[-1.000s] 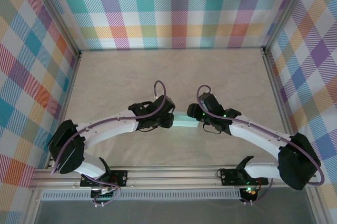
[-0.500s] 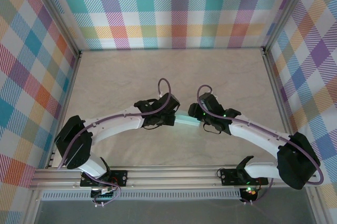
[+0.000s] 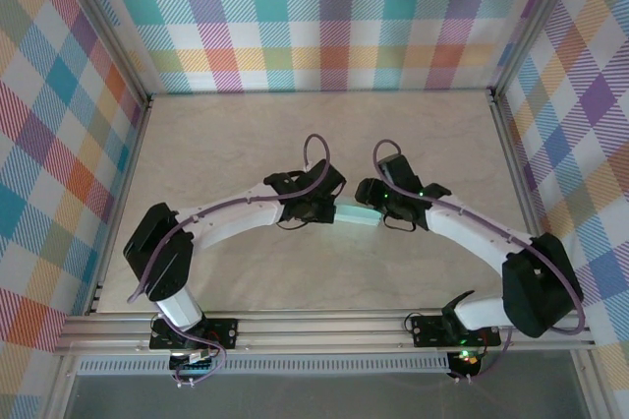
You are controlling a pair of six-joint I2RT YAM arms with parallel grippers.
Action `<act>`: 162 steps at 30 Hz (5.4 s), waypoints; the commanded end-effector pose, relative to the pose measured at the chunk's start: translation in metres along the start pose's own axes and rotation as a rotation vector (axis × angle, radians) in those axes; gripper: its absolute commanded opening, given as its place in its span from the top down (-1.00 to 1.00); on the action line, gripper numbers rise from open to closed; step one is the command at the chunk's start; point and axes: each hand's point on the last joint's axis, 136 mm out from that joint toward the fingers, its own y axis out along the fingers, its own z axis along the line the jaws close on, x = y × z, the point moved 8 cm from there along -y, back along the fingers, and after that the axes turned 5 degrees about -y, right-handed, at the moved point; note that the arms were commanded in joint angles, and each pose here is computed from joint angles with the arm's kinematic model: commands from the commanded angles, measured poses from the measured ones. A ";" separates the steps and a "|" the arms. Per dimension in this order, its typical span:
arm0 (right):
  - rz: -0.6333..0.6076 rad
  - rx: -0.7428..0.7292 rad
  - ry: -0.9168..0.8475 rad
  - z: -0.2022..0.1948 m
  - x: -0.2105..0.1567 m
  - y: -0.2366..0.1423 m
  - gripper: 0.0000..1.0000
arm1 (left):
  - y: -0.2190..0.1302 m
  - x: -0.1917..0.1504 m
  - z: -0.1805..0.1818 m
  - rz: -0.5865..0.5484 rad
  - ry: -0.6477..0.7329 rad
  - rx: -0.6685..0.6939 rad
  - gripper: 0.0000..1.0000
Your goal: Fold the paper box
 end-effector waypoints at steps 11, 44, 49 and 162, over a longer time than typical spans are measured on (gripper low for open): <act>0.192 0.127 0.024 0.018 0.042 0.020 -0.36 | 0.047 0.011 0.011 0.272 -0.059 0.047 0.62; 0.132 0.078 0.122 -0.033 -0.008 -0.002 0.14 | 0.067 -0.009 0.021 0.320 -0.052 0.079 0.64; 0.155 0.062 0.140 -0.042 -0.019 0.005 0.21 | 0.068 -0.011 0.022 0.325 -0.052 0.079 0.64; 0.149 0.092 0.138 -0.017 0.017 0.022 -0.10 | 0.092 -0.022 0.100 0.211 -0.398 -0.289 0.58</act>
